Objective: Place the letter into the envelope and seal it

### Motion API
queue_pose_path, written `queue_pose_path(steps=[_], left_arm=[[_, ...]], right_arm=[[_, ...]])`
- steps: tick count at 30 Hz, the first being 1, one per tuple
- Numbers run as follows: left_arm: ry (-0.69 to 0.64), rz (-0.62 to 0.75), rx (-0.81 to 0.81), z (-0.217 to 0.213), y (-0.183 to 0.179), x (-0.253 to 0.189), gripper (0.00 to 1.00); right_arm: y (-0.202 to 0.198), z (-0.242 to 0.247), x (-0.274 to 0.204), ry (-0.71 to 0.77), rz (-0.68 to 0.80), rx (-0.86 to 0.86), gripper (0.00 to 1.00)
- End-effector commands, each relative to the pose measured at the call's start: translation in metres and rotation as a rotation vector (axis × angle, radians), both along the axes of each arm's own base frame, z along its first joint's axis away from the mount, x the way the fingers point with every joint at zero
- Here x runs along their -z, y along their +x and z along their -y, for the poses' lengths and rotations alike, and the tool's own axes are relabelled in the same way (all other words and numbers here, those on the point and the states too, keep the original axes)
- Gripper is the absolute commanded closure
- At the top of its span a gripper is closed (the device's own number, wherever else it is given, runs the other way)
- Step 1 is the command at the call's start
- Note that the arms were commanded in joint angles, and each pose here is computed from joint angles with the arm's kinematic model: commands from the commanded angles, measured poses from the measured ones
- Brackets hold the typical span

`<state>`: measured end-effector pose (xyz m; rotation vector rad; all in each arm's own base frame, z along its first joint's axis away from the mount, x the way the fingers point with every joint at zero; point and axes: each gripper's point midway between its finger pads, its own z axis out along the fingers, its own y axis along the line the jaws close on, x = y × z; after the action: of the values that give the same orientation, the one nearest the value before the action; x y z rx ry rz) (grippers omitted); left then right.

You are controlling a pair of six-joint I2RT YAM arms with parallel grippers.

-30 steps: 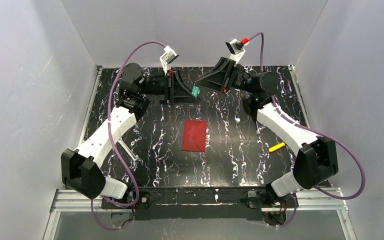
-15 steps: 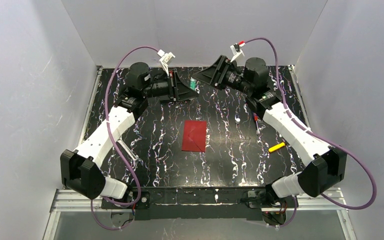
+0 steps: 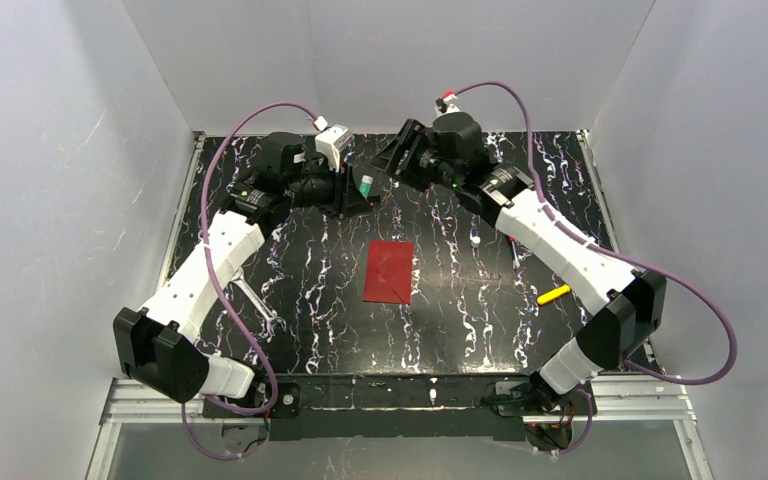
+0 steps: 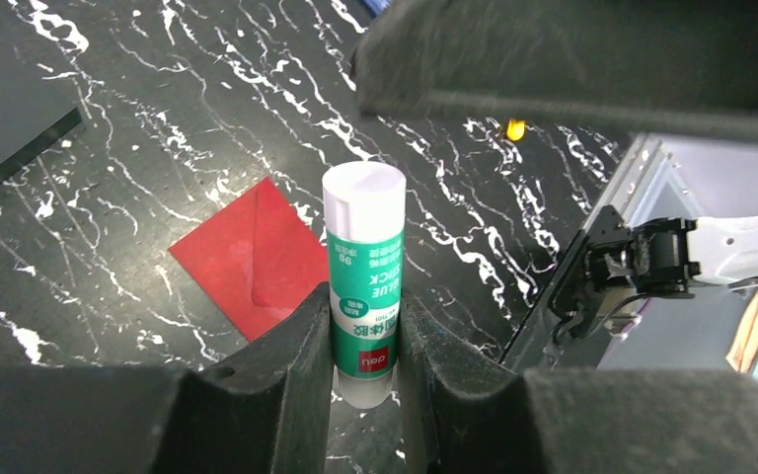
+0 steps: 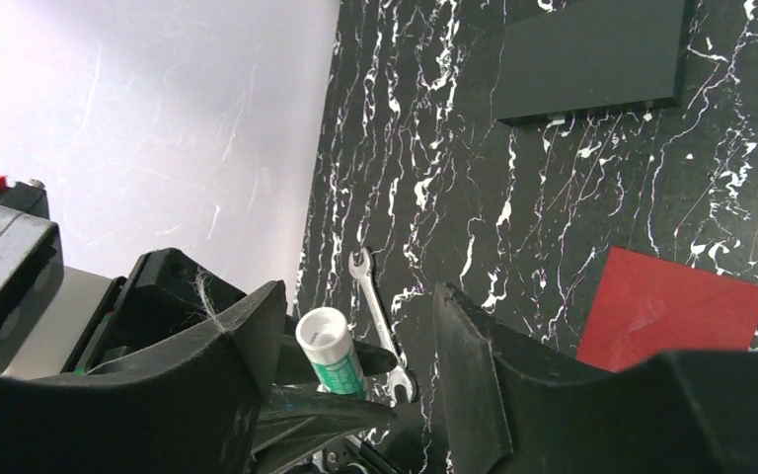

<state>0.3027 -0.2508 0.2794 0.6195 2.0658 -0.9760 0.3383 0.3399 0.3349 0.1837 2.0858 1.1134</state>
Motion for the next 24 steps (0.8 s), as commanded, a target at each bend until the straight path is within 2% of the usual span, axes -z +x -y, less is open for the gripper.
queue_pose_path(steps=[1,9,20,22,24], left_arm=[[0.044,0.080,0.013,-0.009,-0.006,-0.017,1.00],[0.033,0.067,0.015,-0.008,-0.008,-0.016,1.00],[-0.009,0.032,0.021,0.000,-0.007,-0.019,1.00],[-0.010,0.028,0.019,-0.001,-0.008,-0.019,1.00],[-0.012,0.026,0.018,0.000,-0.008,-0.020,1.00]], right_arm=[[0.001,-0.007,-0.007,-0.054,0.030,0.054,0.38],[0.000,-0.028,-0.001,-0.061,0.015,-0.011,0.50],[-0.019,-0.043,-0.013,0.038,0.041,-0.120,0.39],[-0.021,-0.043,-0.009,0.031,0.030,-0.126,0.42],[-0.022,-0.043,-0.006,0.029,0.025,-0.134,0.52]])
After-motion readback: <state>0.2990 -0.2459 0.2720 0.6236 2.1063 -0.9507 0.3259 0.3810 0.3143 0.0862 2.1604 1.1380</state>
